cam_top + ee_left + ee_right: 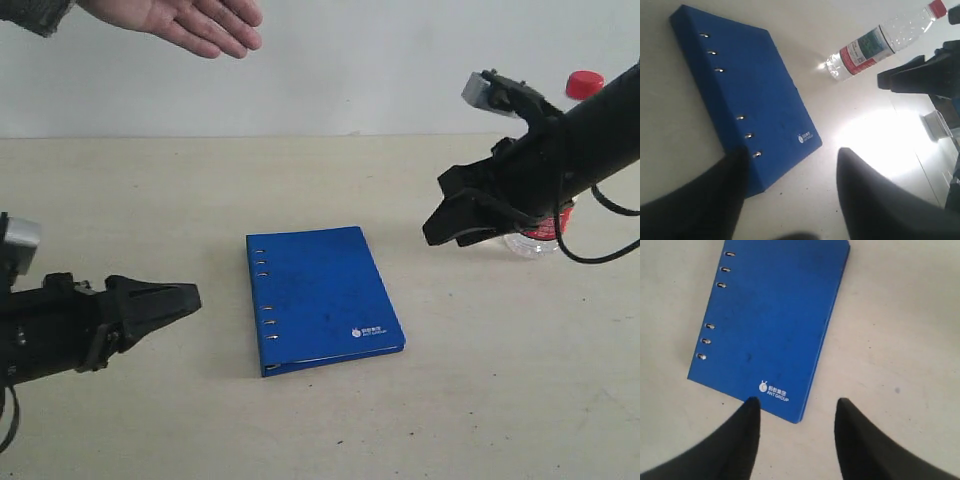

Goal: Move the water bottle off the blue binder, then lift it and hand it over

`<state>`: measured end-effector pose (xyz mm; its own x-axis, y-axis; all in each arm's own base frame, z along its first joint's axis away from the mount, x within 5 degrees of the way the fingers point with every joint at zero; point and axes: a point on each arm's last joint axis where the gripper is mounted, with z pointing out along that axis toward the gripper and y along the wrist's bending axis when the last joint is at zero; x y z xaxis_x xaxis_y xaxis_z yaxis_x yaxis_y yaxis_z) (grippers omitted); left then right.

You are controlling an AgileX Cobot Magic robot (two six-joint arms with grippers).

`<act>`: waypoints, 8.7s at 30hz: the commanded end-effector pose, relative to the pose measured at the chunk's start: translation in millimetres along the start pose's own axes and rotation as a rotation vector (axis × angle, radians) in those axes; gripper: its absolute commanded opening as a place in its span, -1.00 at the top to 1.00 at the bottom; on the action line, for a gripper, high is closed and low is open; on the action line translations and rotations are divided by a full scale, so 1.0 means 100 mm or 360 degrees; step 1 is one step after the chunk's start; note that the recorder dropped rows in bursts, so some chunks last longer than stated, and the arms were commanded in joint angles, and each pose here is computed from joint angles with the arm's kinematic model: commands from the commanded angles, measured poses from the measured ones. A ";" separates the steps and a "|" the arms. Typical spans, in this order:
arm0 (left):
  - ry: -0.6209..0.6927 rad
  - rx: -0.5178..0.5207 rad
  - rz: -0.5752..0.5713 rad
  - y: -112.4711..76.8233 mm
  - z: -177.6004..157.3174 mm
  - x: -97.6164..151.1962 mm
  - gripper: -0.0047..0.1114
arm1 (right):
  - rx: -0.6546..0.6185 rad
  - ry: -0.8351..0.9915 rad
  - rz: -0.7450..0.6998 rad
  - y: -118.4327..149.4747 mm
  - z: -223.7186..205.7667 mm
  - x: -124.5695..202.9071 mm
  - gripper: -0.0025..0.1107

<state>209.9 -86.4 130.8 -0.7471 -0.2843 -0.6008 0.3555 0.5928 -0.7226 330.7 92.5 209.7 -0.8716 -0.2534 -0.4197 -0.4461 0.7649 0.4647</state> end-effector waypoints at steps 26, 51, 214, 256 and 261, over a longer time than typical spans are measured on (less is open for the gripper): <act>0.0122 -0.0062 0.0153 0.33 0.79 -0.29 0.05 | -0.0509 0.0025 0.0063 -0.33 1.12 0.20 0.10; 0.0145 0.0164 0.0068 0.29 0.84 -0.20 0.05 | -0.0989 -0.0151 0.0043 -0.08 1.00 0.10 0.10; 0.0275 0.0569 0.0064 0.19 1.17 -0.53 0.84 | -0.0628 0.0525 -0.0310 0.21 0.75 0.34 0.04; -0.0543 -0.0255 0.0684 -0.84 0.28 -0.31 0.84 | 0.1278 -0.0071 -0.0216 0.91 -2.01 1.20 0.96; -0.0620 -0.0323 0.0740 -0.85 0.25 -0.39 0.84 | 0.1283 0.0213 -0.0165 0.67 -1.63 1.54 0.96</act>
<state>221.4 -144.8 197.1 -0.3289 -0.1746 -0.9281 0.4553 0.8317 -0.3178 141.5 11.4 325.5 -0.8462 -0.3865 -0.3668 -0.2874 0.9107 -0.2966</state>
